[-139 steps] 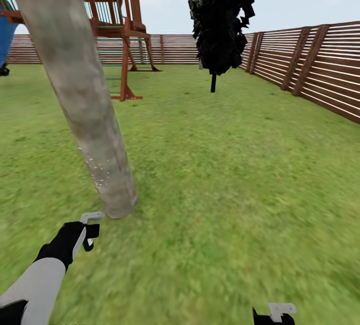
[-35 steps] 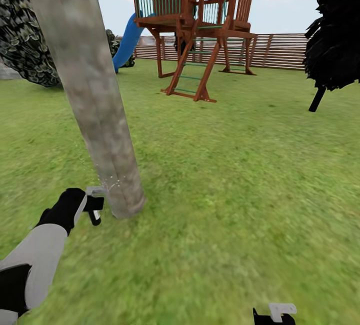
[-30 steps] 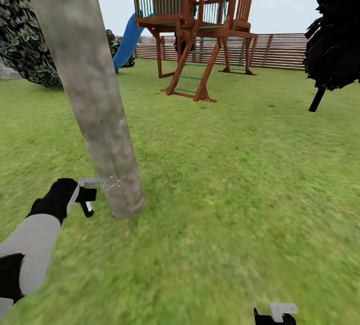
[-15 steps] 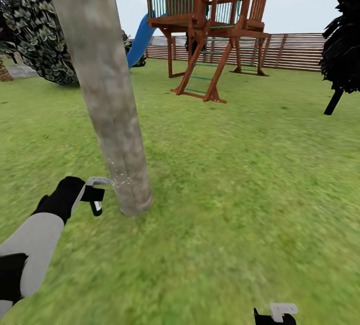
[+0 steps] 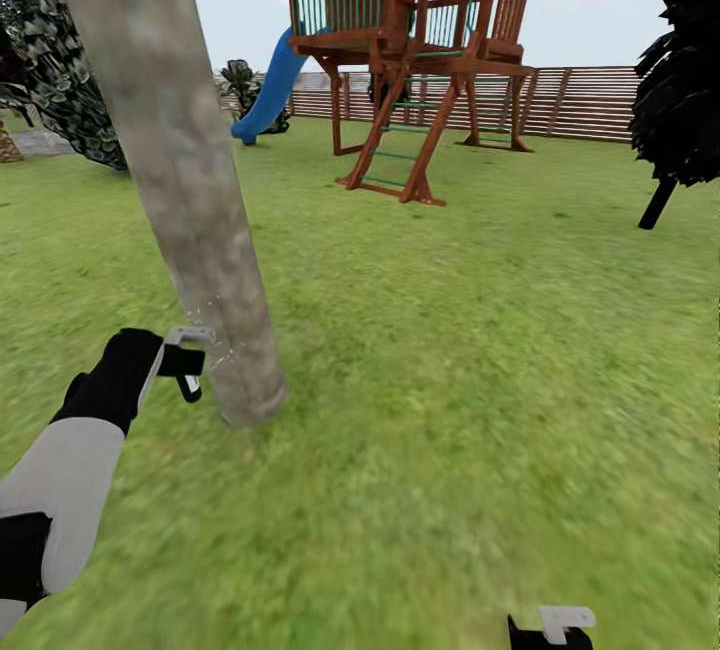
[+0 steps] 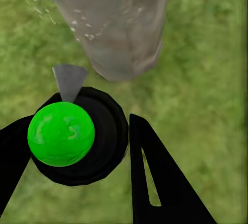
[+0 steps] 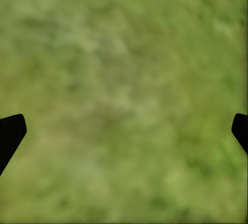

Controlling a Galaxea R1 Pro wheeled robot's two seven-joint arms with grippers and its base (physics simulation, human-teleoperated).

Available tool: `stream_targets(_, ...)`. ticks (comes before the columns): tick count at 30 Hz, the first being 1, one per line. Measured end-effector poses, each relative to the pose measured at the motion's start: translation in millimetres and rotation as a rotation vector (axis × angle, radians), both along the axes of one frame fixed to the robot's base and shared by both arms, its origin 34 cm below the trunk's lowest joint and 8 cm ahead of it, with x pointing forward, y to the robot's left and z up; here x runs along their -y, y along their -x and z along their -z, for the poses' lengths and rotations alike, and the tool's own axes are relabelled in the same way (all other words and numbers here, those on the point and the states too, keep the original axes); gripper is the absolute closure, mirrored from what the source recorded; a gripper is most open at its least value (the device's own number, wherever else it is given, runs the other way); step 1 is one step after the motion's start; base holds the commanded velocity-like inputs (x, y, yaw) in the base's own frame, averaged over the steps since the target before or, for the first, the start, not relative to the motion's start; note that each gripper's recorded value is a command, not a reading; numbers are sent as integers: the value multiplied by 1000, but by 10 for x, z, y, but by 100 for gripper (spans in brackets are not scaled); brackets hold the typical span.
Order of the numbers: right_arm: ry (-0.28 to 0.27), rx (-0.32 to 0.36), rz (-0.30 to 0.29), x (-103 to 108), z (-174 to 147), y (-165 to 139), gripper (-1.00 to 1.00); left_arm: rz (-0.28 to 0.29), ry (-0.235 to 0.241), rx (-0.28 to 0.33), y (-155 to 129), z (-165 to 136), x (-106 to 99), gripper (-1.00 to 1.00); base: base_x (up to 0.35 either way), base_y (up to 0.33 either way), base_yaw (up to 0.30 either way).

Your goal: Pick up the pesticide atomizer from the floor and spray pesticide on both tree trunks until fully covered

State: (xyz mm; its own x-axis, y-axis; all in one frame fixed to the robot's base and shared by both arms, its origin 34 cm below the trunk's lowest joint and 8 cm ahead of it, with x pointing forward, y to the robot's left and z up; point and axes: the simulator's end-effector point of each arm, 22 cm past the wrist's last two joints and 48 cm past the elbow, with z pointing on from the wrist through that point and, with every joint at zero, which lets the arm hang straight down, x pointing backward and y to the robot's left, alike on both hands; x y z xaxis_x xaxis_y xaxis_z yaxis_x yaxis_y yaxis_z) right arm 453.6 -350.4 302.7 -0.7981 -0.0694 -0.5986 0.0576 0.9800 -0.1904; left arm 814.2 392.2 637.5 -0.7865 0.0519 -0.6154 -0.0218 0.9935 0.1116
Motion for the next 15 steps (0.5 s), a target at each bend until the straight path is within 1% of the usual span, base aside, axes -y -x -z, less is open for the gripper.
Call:
stream_targets(5,0,0,0,-3,0,3,-100,2,3,21,-68,-112,20,100,314,-15,0)
stream_targets(8,0,0,0,-2,0,1,-100,-3,-12,49,-106,-233,-49,100,125,14,28)
stream_targets(9,0,-1,-1,-3,3,4,-100,-12,-21,57,-113,-280,-121,100,17,2,196)
stream_targets(10,0,-1,0,-3,2,2,-100,-14,-19,61,-119,-302,-137,100,9,1,236)
stream_targets(13,0,0,0,-3,1,-2,-100,-16,-20,93,-203,-475,-150,100,2,0,267)
stream_targets(15,0,0,-1,-4,2,0,-100,-13,-19,91,-197,-456,-130,100,0,0,276)
